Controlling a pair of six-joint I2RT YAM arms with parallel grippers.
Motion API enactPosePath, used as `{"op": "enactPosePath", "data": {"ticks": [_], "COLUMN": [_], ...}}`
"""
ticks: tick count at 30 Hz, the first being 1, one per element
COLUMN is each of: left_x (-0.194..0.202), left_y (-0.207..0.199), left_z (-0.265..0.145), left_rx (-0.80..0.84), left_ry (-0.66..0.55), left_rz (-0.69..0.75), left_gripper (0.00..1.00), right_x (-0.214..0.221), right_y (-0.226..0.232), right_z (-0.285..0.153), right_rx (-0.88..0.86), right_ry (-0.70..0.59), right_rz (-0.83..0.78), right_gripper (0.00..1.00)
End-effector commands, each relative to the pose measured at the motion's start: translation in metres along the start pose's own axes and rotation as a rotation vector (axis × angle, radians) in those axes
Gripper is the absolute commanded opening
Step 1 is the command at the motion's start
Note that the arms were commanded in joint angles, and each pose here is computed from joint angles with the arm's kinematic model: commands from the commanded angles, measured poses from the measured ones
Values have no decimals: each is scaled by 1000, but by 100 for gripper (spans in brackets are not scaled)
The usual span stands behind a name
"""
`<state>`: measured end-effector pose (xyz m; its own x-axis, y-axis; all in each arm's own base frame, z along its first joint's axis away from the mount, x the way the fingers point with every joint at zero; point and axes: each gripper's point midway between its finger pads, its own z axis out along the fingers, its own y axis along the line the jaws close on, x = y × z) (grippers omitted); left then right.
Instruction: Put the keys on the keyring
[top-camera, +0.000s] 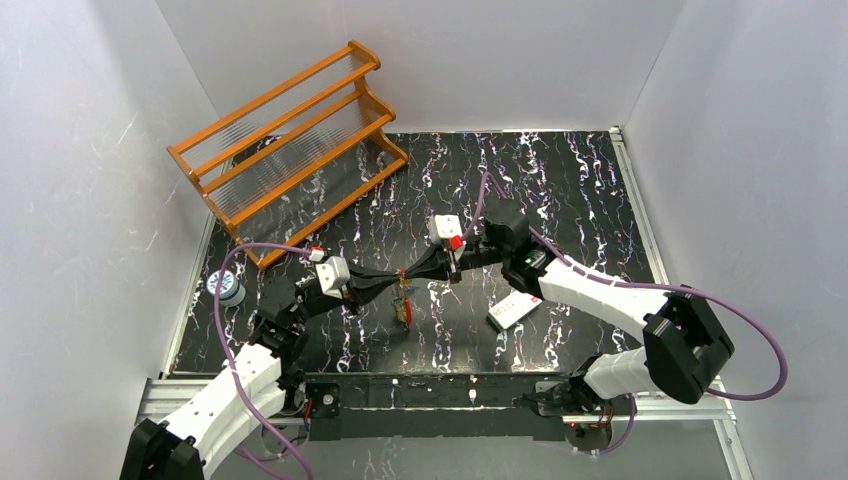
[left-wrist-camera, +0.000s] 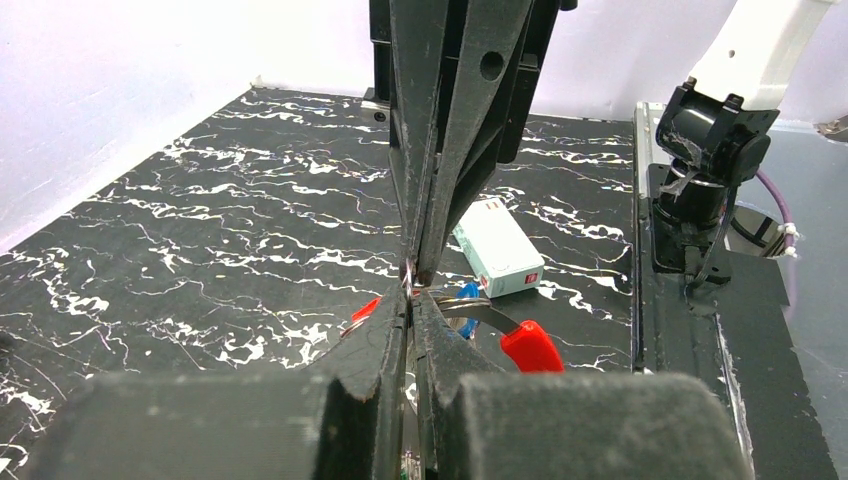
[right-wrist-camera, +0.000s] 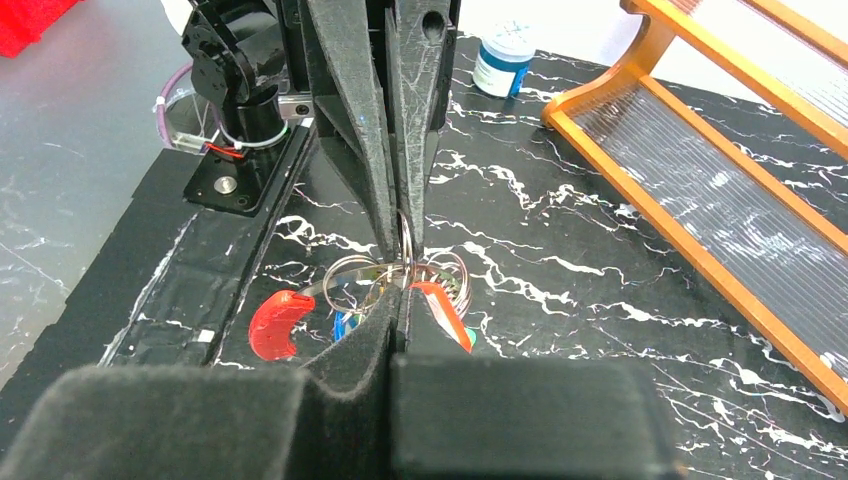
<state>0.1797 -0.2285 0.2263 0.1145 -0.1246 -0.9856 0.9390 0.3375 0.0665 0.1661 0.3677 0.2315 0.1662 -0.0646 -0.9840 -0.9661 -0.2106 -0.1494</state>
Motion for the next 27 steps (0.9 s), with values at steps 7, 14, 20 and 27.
{"op": "enactPosePath", "data": {"ticks": [7, 14, 20, 27], "left_x": [-21, -20, -20, -13], "left_y": [-1, 0, 1, 5], "left_z": [3, 3, 3, 4], "left_rx": [12, 7, 5, -17], "left_ry": [-67, -67, -65, -52], "left_rz": [57, 53, 51, 44], "left_gripper": [0, 0, 0, 0], "right_x": [14, 22, 10, -4], "right_y": [11, 16, 12, 3], "right_z": [-2, -1, -4, -13], "right_rx": [-9, -13, 18, 103], "right_ry": [25, 52, 38, 22], "right_rz": [-24, -28, -60, -102], "right_gripper": [1, 1, 41, 68]}}
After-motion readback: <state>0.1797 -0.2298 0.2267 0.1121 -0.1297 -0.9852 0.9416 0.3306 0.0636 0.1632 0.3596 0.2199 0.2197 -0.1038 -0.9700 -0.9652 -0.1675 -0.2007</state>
